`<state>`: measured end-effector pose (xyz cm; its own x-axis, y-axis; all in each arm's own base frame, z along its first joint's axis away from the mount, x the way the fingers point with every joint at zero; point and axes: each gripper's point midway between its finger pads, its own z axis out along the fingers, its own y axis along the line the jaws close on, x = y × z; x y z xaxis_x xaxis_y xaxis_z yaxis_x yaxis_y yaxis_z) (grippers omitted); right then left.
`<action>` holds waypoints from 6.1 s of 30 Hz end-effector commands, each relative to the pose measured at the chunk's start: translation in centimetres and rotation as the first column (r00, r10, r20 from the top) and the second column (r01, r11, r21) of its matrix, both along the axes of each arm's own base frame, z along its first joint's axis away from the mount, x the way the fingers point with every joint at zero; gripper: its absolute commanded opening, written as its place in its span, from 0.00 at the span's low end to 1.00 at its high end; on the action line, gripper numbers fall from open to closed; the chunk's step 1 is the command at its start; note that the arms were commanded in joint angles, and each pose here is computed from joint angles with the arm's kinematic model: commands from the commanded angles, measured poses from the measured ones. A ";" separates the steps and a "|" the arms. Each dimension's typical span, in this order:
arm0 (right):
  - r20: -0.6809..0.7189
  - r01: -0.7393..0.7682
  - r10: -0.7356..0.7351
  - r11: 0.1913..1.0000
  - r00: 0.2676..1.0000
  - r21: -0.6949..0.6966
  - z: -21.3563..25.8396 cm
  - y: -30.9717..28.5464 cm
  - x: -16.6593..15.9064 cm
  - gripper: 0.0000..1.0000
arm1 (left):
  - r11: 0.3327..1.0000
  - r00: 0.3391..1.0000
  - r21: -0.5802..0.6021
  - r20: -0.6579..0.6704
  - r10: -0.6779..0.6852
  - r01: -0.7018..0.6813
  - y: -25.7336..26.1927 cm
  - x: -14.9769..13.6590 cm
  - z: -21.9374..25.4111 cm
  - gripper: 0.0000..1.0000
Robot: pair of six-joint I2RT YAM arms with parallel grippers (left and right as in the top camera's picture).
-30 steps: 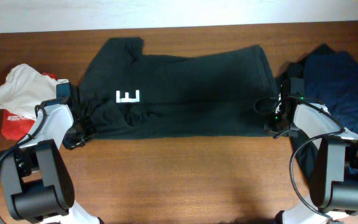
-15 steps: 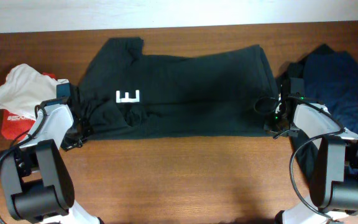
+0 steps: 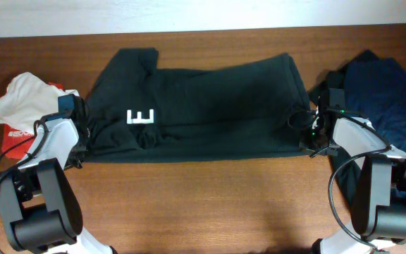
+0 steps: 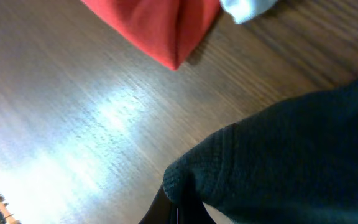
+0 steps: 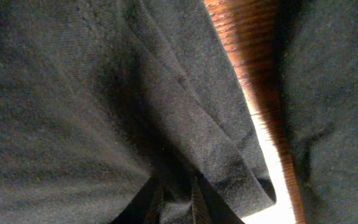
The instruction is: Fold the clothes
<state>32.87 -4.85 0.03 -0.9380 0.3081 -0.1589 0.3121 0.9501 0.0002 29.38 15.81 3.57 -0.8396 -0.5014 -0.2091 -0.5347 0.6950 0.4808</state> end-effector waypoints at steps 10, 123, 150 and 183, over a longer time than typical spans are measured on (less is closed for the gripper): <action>-0.303 0.074 -0.070 0.997 0.950 0.001 -0.2 0.3 -7.7 0.05 | 0.954 0.993 -0.289 -0.105 0.055 -0.084 -4.8 -3.5 -0.4 0.01; -0.080 0.077 -0.065 0.984 0.995 0.161 0.9 1.5 -1.4 0.12 | 0.447 0.491 -0.269 0.122 -0.863 0.853 -23.8 7.3 1.2 0.01; -0.065 0.074 -0.064 0.984 0.996 0.160 1.5 1.4 -0.9 0.13 | 0.698 0.745 -0.265 0.304 -0.594 0.665 -19.4 10.8 4.4 0.47; 0.156 -0.049 0.027 0.989 0.987 0.137 11.9 0.7 6.1 0.79 | 0.570 0.340 0.054 0.754 -0.561 0.820 -15.4 35.7 2.2 0.79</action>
<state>38.89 -4.23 11.09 -0.9193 0.3096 -0.2430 0.2739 0.9466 0.1699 64.47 0.46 7.72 -0.5993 0.0505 -0.7990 0.1448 0.9884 -0.0462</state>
